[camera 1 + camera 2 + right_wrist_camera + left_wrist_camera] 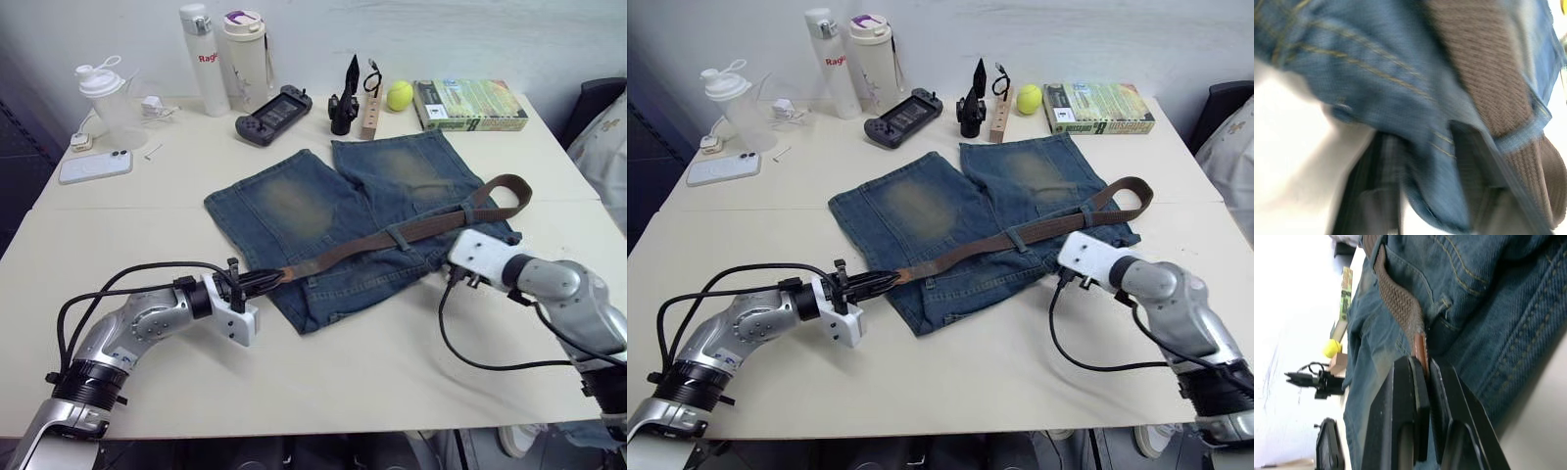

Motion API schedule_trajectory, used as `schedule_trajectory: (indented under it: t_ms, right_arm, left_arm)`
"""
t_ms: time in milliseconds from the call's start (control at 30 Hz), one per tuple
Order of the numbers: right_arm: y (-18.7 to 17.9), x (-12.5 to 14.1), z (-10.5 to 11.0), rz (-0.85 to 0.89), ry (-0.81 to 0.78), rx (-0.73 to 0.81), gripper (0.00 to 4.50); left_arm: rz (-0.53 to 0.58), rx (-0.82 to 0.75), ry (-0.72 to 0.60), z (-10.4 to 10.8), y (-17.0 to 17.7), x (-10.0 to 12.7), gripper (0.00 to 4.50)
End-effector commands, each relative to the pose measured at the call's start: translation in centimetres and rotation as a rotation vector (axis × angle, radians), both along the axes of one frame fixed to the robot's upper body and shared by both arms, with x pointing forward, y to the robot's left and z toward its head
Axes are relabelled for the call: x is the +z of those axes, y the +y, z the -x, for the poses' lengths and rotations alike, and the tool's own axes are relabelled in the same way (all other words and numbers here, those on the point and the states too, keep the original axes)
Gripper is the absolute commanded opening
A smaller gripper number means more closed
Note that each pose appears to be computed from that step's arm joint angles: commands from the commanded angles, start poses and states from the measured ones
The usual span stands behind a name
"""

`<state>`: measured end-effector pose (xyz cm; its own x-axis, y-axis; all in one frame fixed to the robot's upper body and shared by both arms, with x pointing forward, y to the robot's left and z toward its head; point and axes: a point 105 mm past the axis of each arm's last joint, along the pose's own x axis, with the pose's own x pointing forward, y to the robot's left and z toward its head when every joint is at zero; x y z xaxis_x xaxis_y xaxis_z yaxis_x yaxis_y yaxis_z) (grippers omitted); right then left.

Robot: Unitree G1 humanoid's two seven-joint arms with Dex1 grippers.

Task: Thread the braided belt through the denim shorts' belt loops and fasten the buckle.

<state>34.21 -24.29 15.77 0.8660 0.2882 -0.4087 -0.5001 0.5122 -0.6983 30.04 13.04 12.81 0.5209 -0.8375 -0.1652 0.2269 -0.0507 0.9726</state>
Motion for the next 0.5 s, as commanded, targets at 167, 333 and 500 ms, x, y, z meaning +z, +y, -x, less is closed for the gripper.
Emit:
schedule_trajectory:
  t_ms: [167,333,500]
  right_arm:
    - [5.8,7.9,3.8,-0.572,0.146,0.172,4.45]
    - [14.2,6.5,7.2,-1.058,0.614,0.411,4.45]
    - [17.5,4.1,7.7,-1.358,0.790,0.391,4.45]
  left_arm:
    - [0.071,-0.006,-0.120,0.4,0.1,2.7,0.00]
    - [0.079,-0.006,-0.141,0.4,0.0,3.0,0.00]
    - [0.079,-0.010,-0.150,0.4,-0.2,3.3,0.00]
